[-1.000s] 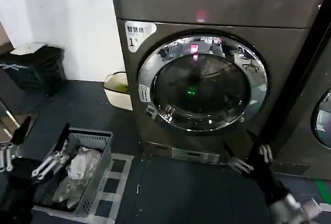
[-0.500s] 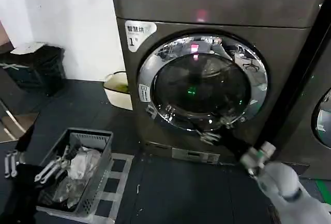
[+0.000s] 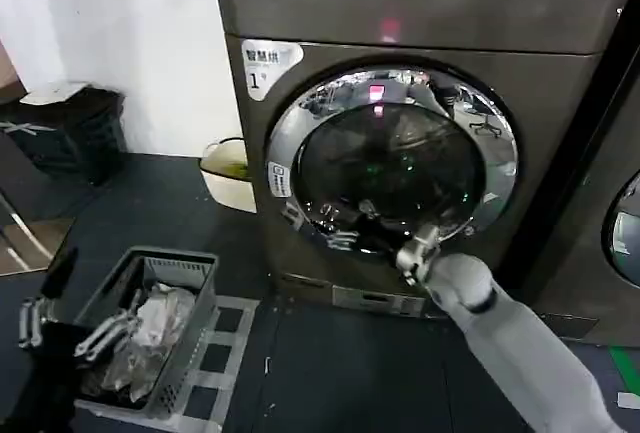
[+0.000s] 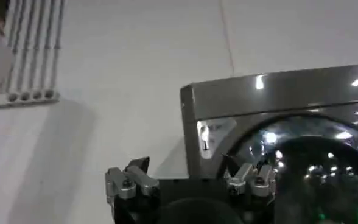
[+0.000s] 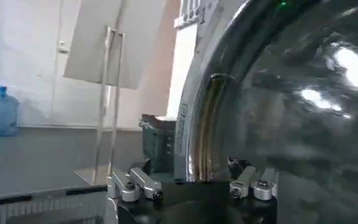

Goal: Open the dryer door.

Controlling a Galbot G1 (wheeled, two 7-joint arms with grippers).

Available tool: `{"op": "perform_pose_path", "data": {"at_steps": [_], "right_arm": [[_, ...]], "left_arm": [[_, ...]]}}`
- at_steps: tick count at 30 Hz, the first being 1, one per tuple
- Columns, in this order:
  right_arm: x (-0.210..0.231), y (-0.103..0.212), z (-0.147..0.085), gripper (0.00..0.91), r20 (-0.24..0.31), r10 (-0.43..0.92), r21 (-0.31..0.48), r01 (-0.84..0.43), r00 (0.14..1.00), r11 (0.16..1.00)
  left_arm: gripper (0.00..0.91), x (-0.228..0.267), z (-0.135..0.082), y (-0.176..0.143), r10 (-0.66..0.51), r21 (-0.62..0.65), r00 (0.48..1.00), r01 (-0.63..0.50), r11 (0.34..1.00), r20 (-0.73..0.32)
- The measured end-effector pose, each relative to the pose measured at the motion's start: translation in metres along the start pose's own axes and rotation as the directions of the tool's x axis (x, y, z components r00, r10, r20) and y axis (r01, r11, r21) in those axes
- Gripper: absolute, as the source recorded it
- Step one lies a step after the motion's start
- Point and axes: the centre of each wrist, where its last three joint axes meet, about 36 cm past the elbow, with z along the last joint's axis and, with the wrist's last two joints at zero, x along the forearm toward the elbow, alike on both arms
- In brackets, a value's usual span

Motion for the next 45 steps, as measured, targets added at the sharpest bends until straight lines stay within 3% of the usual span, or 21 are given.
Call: {"op": "perform_pose_path", "data": {"at_steps": [11, 23, 29, 33, 40, 45], "right_arm": [[-0.045, -0.006, 0.008, 0.907, -0.019, -0.038, -0.021, 0.038, 0.999, 0.999], [-0.076, -0.005, 0.001, 0.907, -0.015, -0.112, -0.047, 0.112, 0.994, 0.993], [-0.067, -0.008, 0.001, 0.907, -0.009, -0.180, -0.061, 0.179, 0.984, 0.982], [-0.057, -0.009, 0.001, 0.907, 0.004, -0.242, -0.085, 0.242, 0.970, 0.967], [-0.029, -0.010, -0.002, 0.907, 0.041, -0.370, -0.083, 0.372, 0.928, 0.924], [-0.004, -0.009, -0.005, 0.907, 0.057, -0.472, -0.073, 0.475, 0.880, 0.877]], "left_arm": [[0.907, 0.001, 0.000, 0.002, 0.000, -0.003, 1.000, 0.000, 1.000, -0.023], [0.907, -0.001, -0.002, 0.011, 0.011, -0.024, 0.997, -0.013, 1.000, -0.073], [0.907, -0.006, 0.002, 0.017, -0.004, -0.015, 0.993, 0.002, 1.000, -0.120], [0.907, -0.011, 0.008, 0.028, 0.046, -0.015, 0.985, -0.050, 0.999, -0.168], [0.907, -0.034, 0.035, 0.072, 0.243, 0.091, 0.952, -0.230, 0.969, -0.188], [0.907, -0.061, 0.056, 0.105, 0.221, 0.122, 0.941, -0.195, 0.973, -0.258]]}}
